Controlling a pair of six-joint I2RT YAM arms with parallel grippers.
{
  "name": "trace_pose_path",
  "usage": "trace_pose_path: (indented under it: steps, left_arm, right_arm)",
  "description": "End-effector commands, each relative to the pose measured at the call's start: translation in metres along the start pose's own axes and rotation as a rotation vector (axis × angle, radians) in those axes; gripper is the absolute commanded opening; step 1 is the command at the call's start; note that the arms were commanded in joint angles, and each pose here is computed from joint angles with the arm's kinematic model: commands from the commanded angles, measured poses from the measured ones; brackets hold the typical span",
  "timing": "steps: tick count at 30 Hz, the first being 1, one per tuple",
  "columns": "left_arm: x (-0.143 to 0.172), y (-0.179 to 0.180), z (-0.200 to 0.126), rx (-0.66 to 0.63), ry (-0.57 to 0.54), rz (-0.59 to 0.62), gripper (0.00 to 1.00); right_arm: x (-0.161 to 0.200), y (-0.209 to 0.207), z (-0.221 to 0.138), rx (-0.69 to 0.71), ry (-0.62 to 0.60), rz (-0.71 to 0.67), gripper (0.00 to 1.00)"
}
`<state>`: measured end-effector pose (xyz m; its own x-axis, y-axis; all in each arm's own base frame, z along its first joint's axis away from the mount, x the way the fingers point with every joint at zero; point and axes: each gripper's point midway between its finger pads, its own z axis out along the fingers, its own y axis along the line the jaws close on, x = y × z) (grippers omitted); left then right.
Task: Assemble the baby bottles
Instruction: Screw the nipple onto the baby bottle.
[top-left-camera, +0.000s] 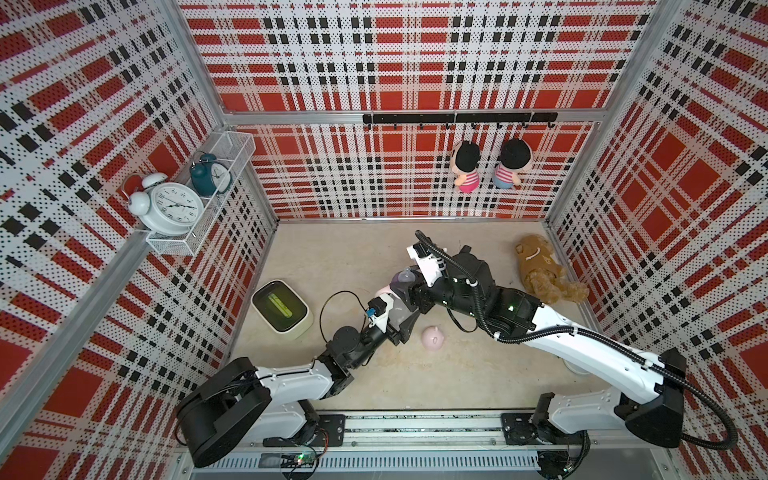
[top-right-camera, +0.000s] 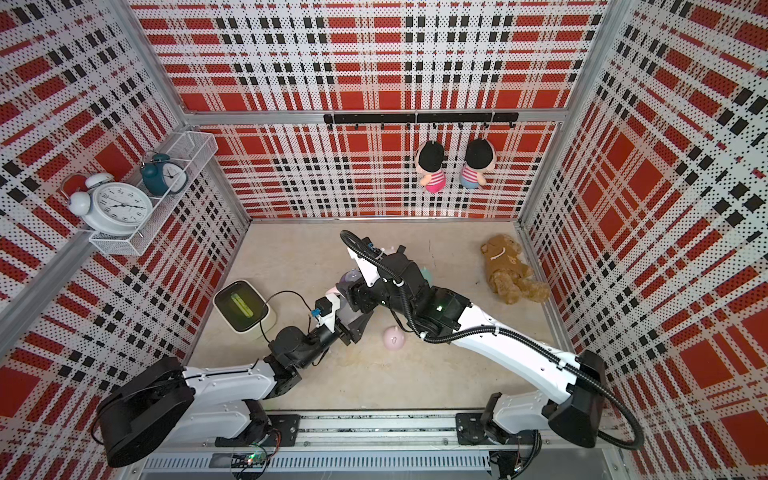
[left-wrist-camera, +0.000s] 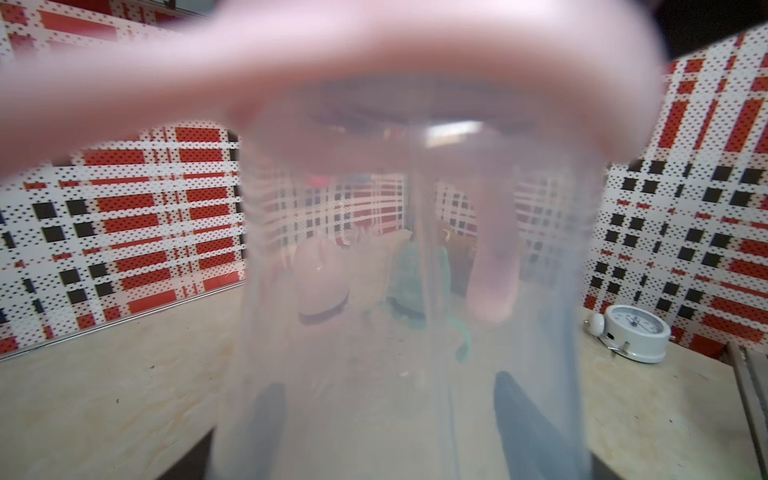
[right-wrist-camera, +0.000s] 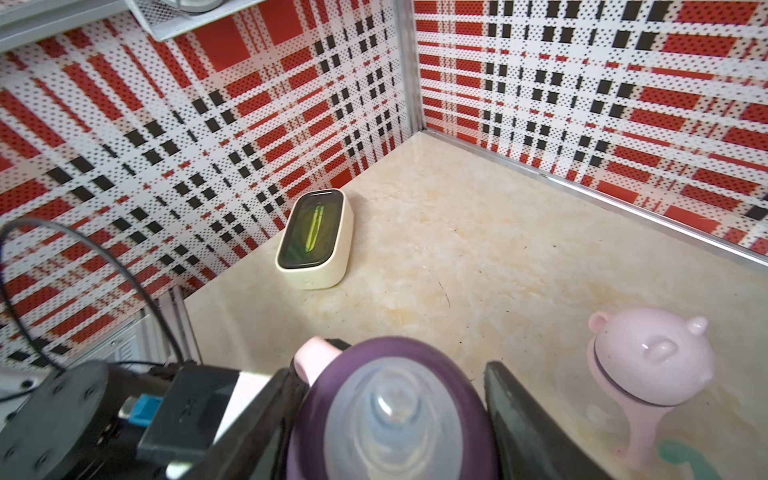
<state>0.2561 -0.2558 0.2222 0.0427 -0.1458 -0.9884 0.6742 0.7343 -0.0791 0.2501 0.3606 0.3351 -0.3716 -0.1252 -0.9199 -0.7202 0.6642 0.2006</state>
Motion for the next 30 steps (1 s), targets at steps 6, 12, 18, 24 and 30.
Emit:
trace_pose_path:
  steps: [6, 12, 18, 24, 30]
  left_arm:
    - [-0.030, 0.039, 0.003, -0.236, -0.110, -0.036, 0.00]
    - [-0.028, 0.036, 0.002, -0.211, -0.102, -0.026, 0.00]
    - [-0.032, 0.027, -0.001, -0.106, -0.110, -0.023, 0.00]
    - [-0.036, 0.008, -0.006, 0.056, -0.117, -0.014, 0.00]
    - [-0.037, -0.016, -0.010, 0.214, -0.114, -0.003, 0.00]
  right_arm:
    - [0.029, 0.005, 0.021, 0.241, 0.055, 0.248, 0.59]
    - [0.017, 0.012, 0.021, 0.200, 0.040, 0.199, 0.78]
    - [-0.005, 0.008, 0.003, 0.056, 0.043, 0.111, 0.91]
    - [-0.016, 0.008, -0.025, -0.089, 0.010, -0.027, 0.92]
    - [-0.006, 0.017, -0.043, -0.239, 0.009, -0.149, 0.90]
